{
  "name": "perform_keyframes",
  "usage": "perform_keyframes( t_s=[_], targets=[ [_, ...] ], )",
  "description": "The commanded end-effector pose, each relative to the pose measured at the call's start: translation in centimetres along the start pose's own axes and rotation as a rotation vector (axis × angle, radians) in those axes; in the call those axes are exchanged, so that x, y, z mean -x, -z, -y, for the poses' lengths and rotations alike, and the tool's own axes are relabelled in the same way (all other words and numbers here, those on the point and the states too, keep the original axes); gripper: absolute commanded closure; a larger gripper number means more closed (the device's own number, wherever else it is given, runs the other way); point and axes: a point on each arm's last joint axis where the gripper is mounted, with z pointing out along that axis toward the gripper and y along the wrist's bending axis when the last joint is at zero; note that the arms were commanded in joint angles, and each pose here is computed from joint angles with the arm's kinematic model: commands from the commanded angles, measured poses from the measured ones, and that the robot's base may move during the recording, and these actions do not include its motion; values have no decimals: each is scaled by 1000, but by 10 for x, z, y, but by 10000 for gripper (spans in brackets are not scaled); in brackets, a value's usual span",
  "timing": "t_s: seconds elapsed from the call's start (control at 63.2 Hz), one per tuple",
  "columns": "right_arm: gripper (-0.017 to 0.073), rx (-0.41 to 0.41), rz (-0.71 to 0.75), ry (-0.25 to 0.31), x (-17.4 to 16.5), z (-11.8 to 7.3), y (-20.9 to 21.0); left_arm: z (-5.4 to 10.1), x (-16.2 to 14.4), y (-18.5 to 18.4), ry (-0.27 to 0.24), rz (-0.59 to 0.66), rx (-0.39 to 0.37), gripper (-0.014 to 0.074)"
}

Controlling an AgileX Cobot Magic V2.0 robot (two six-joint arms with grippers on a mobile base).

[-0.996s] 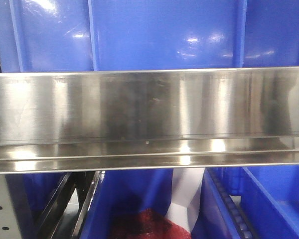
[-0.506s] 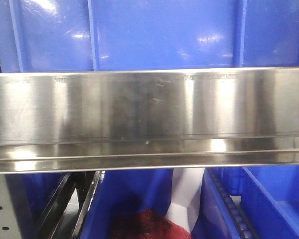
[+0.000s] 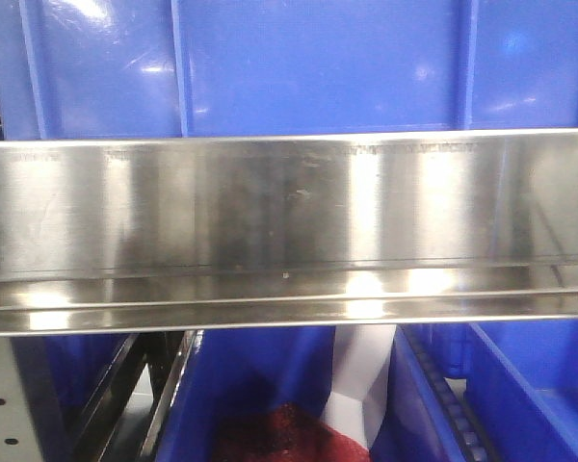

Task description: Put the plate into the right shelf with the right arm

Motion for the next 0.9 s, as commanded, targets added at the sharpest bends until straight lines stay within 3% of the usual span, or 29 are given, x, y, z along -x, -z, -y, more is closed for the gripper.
perform_keyframes(
  t_s=[0.0,0.3,0.885],
  targets=[
    [503,-1,128,-6,-4,1,10,0,5,0,9,80,3,640],
    [503,-4,152,-20,-48,5,29,0,5,0,9,80,3,640],
    [503,-10,-26,-22,-64,5,28,0,5,0,9,80,3,640]
  ],
)
